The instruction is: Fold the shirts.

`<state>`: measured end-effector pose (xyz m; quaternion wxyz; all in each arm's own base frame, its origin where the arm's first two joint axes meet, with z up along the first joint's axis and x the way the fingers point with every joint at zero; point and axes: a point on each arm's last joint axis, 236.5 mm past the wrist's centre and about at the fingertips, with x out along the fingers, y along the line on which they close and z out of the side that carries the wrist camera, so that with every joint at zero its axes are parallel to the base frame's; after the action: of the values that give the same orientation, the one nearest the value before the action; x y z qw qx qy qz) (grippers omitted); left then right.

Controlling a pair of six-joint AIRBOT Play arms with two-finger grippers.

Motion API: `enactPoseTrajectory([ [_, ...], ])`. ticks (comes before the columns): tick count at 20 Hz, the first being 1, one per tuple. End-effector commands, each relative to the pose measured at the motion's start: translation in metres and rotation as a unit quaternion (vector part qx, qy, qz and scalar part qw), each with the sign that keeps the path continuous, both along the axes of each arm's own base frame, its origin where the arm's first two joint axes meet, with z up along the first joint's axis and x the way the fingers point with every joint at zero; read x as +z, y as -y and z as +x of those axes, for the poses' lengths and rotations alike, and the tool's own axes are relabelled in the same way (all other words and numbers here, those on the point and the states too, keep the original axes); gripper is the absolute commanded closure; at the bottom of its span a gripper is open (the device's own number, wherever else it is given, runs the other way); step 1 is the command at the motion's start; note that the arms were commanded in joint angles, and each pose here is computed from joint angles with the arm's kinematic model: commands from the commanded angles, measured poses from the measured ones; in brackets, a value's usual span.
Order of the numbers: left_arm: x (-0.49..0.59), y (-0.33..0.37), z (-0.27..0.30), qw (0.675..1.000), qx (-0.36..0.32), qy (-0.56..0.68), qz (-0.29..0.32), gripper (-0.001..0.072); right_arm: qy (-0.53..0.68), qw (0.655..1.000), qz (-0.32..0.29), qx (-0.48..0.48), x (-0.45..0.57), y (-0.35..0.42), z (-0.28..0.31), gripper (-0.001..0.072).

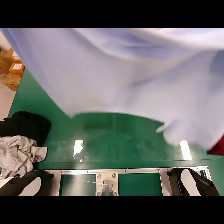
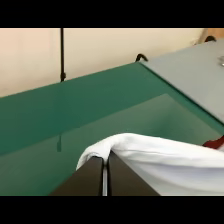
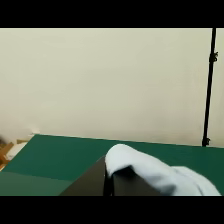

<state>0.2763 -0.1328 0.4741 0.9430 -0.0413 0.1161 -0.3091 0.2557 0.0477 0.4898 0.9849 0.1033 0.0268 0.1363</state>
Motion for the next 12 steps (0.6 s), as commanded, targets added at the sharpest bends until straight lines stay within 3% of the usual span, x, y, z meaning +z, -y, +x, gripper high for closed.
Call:
enactPoseTrajectory([
  [1,-0.054,-0.019,0.046,0.997,0.04,-0.066,0.001,0.0686,-0.059,0.998,0.032,-0.014,-0.047,0.029,0.04,0.0687],
  [7,-0.221,-0.028,0.187,0.971,0.055,-0.233,-0.029,0.0687,-0.24,0.965,0.105,0.005,-0.275,0.064,0.197,0.0687],
  [12,-0.396,0.031,0.276,0.944,0.041,-0.328,-0.019,0.0685,-0.389,0.91,0.14,0.018,-0.459,0.044,0.275,0.0687],
])
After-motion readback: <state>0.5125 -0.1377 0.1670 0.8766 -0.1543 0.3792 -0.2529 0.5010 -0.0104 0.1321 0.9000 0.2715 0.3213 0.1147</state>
